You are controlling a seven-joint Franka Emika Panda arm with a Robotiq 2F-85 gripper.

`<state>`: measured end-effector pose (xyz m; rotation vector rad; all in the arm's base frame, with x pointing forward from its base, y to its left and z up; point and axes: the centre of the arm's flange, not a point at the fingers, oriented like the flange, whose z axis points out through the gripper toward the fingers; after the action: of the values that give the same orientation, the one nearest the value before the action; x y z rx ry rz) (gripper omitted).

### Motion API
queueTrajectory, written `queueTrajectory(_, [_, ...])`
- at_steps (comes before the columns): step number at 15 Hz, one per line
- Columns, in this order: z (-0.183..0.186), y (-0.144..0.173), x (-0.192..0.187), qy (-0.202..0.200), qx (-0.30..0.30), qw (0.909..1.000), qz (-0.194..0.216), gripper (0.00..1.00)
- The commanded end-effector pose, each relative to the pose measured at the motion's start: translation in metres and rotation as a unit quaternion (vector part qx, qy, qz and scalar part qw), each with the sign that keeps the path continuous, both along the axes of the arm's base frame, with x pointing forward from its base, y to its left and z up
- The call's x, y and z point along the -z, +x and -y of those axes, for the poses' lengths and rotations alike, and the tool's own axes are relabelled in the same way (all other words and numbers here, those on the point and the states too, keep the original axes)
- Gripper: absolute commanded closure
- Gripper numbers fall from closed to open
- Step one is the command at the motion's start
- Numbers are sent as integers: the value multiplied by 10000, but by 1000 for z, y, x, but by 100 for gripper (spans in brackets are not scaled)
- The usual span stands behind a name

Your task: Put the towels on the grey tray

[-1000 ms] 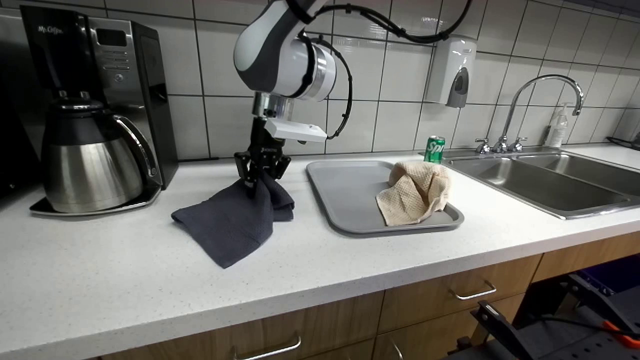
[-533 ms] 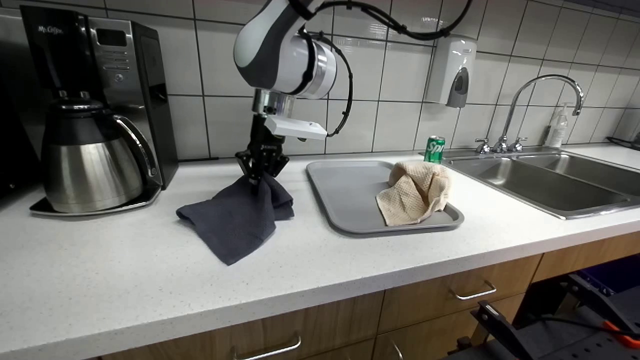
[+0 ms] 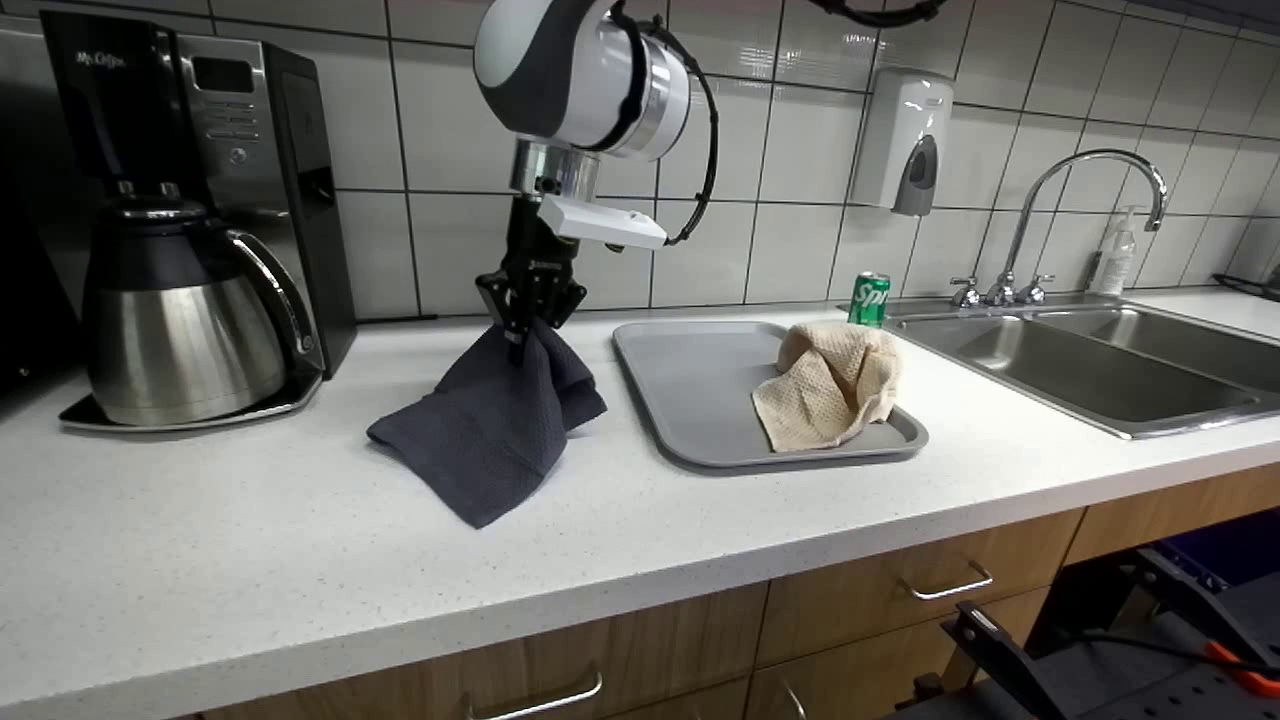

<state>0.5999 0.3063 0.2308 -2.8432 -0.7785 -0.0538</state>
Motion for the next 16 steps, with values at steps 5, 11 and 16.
queueTrajectory(5, [25, -35, -65, 13, 444, 9985, 330, 98])
queueTrajectory(11, [20, -53, -90, -11, 1061, 9928, 562, 98])
queueTrajectory(16, [24, -64, -97, -40, 1566, 9851, 712, 98])
